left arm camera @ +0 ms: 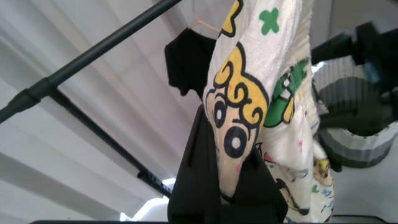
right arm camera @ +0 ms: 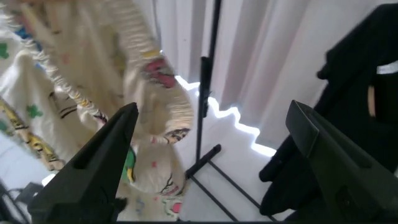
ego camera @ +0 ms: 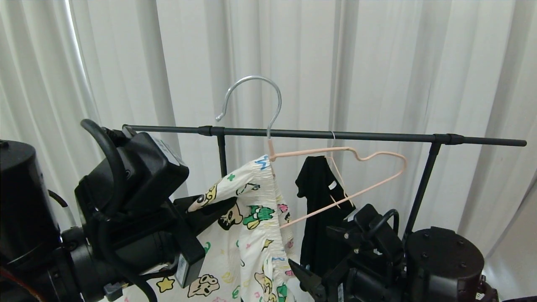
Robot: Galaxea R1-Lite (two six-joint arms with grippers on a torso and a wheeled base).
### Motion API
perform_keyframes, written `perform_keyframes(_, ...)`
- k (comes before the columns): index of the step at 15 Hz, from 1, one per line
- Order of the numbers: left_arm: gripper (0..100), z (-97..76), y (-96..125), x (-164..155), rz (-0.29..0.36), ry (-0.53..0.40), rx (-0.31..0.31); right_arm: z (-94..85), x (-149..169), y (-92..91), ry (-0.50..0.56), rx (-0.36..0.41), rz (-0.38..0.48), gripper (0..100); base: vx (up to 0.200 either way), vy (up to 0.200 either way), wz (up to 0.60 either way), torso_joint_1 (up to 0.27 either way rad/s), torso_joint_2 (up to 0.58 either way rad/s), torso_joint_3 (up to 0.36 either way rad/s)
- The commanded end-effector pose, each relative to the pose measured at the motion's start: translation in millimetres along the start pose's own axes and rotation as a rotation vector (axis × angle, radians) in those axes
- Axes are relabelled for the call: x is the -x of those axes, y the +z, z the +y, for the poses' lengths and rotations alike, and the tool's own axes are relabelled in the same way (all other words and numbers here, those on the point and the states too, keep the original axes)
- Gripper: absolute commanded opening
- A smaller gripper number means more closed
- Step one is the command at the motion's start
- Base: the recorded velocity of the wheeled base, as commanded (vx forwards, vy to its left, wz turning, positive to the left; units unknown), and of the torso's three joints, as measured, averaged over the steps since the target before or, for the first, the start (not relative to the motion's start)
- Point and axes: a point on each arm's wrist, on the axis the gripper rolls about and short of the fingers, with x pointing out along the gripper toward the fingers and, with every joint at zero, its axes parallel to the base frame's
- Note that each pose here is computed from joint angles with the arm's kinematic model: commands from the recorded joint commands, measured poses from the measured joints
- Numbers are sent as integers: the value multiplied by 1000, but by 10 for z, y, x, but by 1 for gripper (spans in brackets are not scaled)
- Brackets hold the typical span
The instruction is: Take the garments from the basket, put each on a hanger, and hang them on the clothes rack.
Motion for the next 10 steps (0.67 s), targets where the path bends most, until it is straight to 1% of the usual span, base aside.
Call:
perform_keyframes(1, 0, -25, 30, 6, -14, -13, -4, 58, -20, -81, 16, 9, 30, 100, 0, 0, 0, 0, 0, 0)
perform_keyframes(4, 0, 14, 139, 18, -52, 2, 1, 24, -6, -157, 3, 13, 62, 100, 0, 0, 0, 0, 0, 0)
perform_keyframes(7, 0, 27, 167, 45, -67, 7, 1, 20, -7, -156, 2, 13, 61, 100, 0, 0, 0, 0, 0, 0)
perform_keyframes(9, 0, 44, 110, 96, -56, 23, 4, -109, 0, -176, -45, 8, 73, 100, 0, 0, 0, 0, 0, 0)
perform_keyframes(10, 0, 63, 72, 124, -48, 36, 7, -217, 13, -181, -82, 5, 78, 100, 0, 0, 0, 0, 0, 0)
